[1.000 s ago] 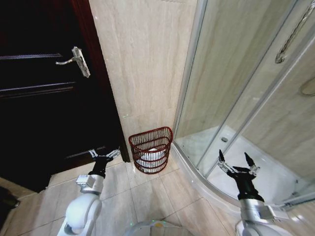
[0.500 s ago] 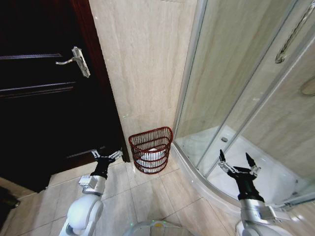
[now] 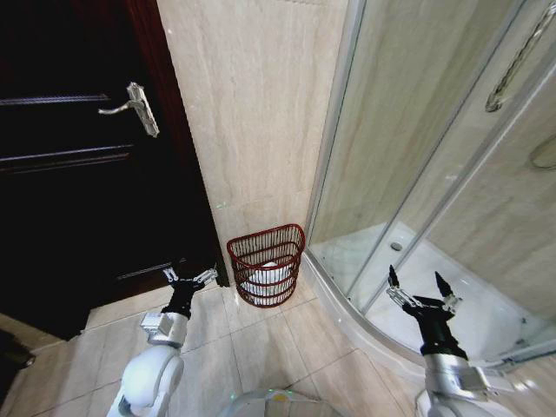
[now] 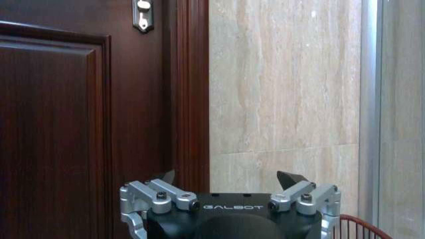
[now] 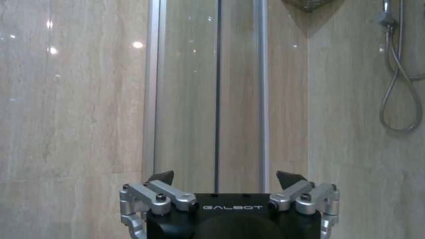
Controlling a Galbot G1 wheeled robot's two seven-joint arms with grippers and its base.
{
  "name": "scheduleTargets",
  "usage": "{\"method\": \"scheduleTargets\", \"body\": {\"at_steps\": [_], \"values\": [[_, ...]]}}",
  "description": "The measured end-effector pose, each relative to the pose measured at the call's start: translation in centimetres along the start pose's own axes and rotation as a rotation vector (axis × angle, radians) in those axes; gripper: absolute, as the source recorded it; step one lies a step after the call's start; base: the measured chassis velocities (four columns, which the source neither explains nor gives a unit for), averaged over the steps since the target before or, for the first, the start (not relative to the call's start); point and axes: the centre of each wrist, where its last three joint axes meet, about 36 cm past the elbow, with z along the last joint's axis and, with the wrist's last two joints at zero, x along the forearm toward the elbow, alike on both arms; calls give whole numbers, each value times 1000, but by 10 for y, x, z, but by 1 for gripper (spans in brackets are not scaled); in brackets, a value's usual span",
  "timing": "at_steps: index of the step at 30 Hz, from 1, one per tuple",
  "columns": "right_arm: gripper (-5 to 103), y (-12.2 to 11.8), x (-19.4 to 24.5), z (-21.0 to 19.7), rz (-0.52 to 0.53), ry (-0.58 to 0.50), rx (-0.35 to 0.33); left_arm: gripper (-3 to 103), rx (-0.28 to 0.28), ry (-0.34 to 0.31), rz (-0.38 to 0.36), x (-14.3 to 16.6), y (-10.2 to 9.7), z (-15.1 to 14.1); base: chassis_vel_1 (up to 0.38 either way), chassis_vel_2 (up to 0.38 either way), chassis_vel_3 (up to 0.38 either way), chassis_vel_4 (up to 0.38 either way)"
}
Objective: Discard the used towel into the hamper.
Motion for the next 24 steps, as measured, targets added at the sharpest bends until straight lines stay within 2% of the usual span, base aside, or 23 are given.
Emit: {"method": "scheduleTargets", "body": {"at_steps": [13, 24], "values": [[100, 0, 1, 0, 7, 6, 2, 100, 2, 1, 3, -2, -1, 4, 6, -6, -8, 8], [100, -1, 3, 3, 10, 8, 5, 100, -1, -2, 14, -3, -5, 4, 82, -90, -81, 84]]}}
